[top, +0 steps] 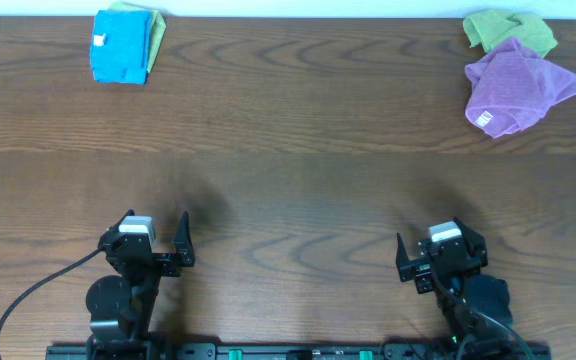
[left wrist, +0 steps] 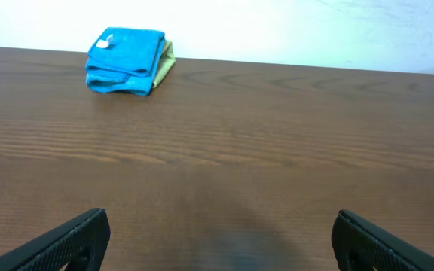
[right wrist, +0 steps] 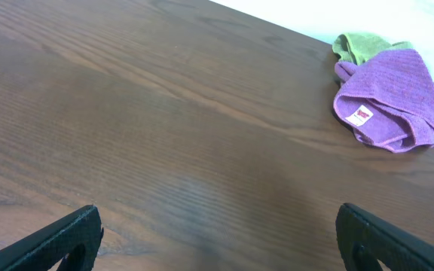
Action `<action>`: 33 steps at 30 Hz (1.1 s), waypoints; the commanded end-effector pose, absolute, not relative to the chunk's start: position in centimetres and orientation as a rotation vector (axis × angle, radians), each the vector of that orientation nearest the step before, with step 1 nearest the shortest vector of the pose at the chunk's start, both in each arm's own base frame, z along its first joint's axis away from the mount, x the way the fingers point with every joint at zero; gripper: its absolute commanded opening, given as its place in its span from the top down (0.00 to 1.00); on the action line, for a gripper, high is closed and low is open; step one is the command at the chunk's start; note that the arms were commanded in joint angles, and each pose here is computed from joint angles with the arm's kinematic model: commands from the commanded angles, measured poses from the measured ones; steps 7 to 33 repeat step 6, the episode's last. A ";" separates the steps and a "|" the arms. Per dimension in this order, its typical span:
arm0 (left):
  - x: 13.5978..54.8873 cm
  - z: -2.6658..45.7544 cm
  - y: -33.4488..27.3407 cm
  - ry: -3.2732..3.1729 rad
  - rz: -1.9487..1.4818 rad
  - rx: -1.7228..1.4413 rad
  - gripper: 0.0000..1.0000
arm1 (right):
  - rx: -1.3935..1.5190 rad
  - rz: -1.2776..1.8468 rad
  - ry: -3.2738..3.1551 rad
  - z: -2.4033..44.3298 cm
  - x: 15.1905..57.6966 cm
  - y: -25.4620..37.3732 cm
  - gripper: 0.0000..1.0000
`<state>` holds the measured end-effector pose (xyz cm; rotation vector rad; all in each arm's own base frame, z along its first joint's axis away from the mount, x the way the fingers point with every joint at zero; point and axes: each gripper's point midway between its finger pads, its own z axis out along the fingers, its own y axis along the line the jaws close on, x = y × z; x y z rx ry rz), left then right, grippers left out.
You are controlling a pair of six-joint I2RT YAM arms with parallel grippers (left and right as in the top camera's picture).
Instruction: Fold the cloth
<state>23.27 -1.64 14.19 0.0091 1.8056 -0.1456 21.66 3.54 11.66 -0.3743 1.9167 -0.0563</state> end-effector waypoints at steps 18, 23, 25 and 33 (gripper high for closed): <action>23.2 12.9 -1.8 1.833 -0.156 0.012 0.05 | -0.376 -0.058 1.909 11.7 21.7 3.5 0.01; 23.2 12.9 -1.8 1.833 -0.156 0.012 0.05 | -0.376 -0.058 1.909 11.7 21.7 3.5 0.01; 23.2 12.9 -1.8 1.833 -0.156 0.012 0.05 | -0.376 -0.058 1.909 11.7 21.7 3.5 0.01; 23.2 12.9 -1.8 1.833 -0.156 0.012 0.05 | -0.376 -0.058 1.909 11.7 21.7 3.5 0.01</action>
